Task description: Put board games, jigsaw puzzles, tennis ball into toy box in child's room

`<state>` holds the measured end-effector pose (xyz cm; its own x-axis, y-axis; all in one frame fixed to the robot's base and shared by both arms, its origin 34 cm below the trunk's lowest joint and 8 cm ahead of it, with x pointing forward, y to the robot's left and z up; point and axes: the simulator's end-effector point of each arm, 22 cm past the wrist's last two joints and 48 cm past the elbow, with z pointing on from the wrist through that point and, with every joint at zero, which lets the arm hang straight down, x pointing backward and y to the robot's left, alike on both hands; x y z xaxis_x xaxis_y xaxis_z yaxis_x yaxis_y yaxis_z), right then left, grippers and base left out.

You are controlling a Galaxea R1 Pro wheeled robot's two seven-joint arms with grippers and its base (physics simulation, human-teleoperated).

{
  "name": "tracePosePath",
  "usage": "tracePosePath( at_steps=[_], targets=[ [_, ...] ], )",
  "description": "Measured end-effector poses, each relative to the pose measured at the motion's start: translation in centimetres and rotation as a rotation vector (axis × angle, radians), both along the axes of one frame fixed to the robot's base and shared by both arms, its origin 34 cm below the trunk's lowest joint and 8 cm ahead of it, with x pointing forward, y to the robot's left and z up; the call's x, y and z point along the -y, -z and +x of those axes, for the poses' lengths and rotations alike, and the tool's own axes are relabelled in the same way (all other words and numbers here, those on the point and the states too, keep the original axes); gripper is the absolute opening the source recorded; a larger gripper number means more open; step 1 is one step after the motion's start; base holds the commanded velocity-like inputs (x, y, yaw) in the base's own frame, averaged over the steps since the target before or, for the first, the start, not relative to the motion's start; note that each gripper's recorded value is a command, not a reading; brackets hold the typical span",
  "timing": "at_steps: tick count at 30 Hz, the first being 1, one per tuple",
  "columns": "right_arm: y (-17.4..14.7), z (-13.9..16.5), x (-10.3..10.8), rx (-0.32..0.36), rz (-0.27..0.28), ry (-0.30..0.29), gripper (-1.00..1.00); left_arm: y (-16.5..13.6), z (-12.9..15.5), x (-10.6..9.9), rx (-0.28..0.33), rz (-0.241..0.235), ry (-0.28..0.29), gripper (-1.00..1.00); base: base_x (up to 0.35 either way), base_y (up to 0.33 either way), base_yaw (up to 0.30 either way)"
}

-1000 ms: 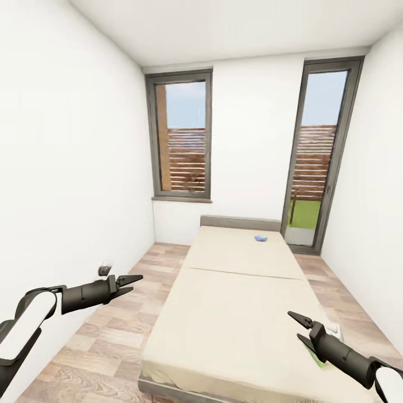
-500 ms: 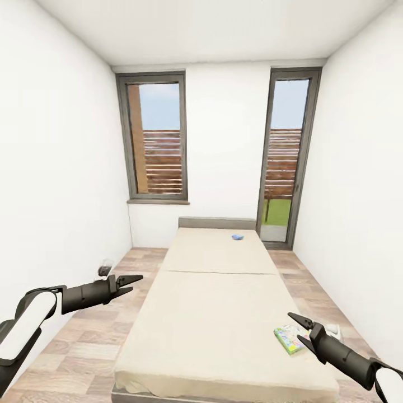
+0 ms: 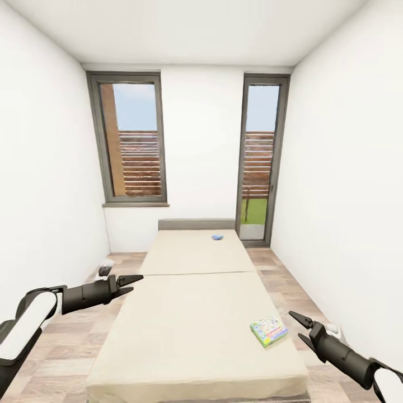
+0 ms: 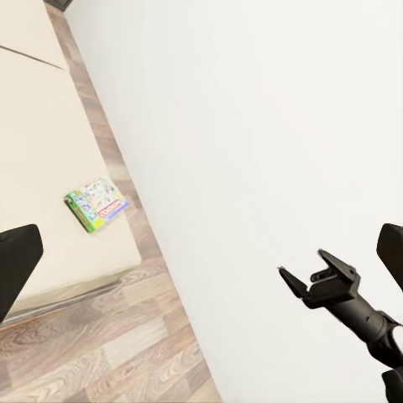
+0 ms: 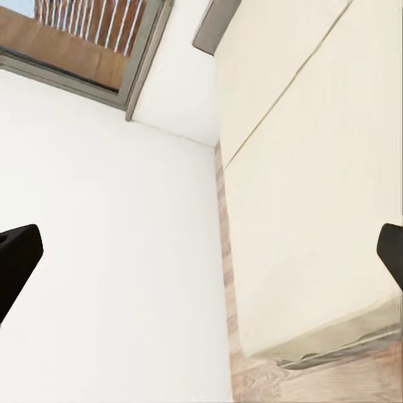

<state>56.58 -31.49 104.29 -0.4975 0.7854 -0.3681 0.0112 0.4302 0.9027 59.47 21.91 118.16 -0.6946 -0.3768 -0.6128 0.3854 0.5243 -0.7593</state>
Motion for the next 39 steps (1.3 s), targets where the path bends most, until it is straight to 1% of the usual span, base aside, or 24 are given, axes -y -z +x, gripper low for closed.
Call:
tracePosePath(
  at_steps=[2,9,19,39],
  targets=[
    [-0.4,0.4,0.5,0.027,-0.011,0.027,1.00,0.0,0.0,0.1,0.000,0.000,0.002,1.00,0.000,-0.105,-0.033],
    [-0.6,0.7,0.8,0.041,-0.019,0.043,1.00,0.9,-0.3,1.0,-0.011,0.022,0.021,1.00,0.000,-0.105,-0.011],
    [-0.2,0.7,0.8,0.035,-0.020,0.043,1.00,1.6,-0.2,1.4,-0.025,0.028,0.028,1.00,0.000,-0.105,-0.001],
    [1.3,0.8,0.9,0.000,-0.024,0.044,1.00,3.2,0.3,1.4,-0.057,0.028,0.030,1.00,0.000,-0.105,0.000]
  ],
)
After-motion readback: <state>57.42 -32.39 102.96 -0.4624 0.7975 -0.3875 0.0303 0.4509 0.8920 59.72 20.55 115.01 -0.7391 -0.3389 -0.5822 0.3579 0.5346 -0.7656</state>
